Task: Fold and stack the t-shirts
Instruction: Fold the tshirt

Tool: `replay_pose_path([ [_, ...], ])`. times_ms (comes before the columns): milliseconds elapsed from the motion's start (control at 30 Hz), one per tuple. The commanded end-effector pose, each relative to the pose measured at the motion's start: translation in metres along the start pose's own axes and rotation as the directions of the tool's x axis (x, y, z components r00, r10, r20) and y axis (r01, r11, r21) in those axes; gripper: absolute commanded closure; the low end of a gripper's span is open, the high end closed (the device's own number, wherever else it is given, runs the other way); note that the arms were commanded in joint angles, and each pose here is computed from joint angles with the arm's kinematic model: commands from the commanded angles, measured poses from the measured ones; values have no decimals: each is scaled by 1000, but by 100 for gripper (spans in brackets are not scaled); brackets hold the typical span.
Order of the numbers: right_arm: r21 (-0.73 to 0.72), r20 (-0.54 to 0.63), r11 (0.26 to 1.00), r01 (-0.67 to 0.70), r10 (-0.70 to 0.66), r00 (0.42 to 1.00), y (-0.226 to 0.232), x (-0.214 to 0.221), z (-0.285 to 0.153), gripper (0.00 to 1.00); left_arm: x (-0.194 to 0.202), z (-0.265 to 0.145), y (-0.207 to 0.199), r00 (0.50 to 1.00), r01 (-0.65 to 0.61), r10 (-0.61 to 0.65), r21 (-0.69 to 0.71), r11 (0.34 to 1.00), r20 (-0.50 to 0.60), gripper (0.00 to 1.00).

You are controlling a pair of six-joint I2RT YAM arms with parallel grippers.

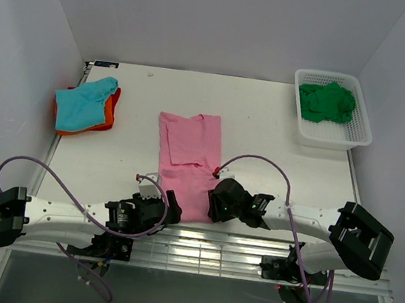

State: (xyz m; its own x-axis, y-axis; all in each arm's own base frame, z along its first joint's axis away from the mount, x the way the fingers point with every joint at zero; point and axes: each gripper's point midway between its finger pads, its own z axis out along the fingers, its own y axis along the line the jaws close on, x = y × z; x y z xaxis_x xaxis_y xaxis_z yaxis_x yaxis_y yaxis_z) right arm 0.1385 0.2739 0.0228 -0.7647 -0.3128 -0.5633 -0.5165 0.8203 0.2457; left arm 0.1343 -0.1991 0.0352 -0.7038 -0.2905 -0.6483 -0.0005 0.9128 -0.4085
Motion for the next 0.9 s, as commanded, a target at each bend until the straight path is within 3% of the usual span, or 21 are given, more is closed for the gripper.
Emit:
replay_pose_path([
  [0,31,-28,1000,0,1,1000,-3,6,2,54,5,-2,-2,999,-2,2,13,1000,-32,2],
  [467,75,-38,997,3,0,999,-8,10,-4,55,8,-1,-3,998,-24,23,-27,999,-60,13],
  [700,97,-50,995,-12,17,999,-14,18,-6,56,8,-2,-3,998,-29,27,-27,999,-60,32],
  [867,110,-60,994,-12,18,998,-16,21,-7,68,7,-2,-3,998,-38,36,-28,999,-60,42],
])
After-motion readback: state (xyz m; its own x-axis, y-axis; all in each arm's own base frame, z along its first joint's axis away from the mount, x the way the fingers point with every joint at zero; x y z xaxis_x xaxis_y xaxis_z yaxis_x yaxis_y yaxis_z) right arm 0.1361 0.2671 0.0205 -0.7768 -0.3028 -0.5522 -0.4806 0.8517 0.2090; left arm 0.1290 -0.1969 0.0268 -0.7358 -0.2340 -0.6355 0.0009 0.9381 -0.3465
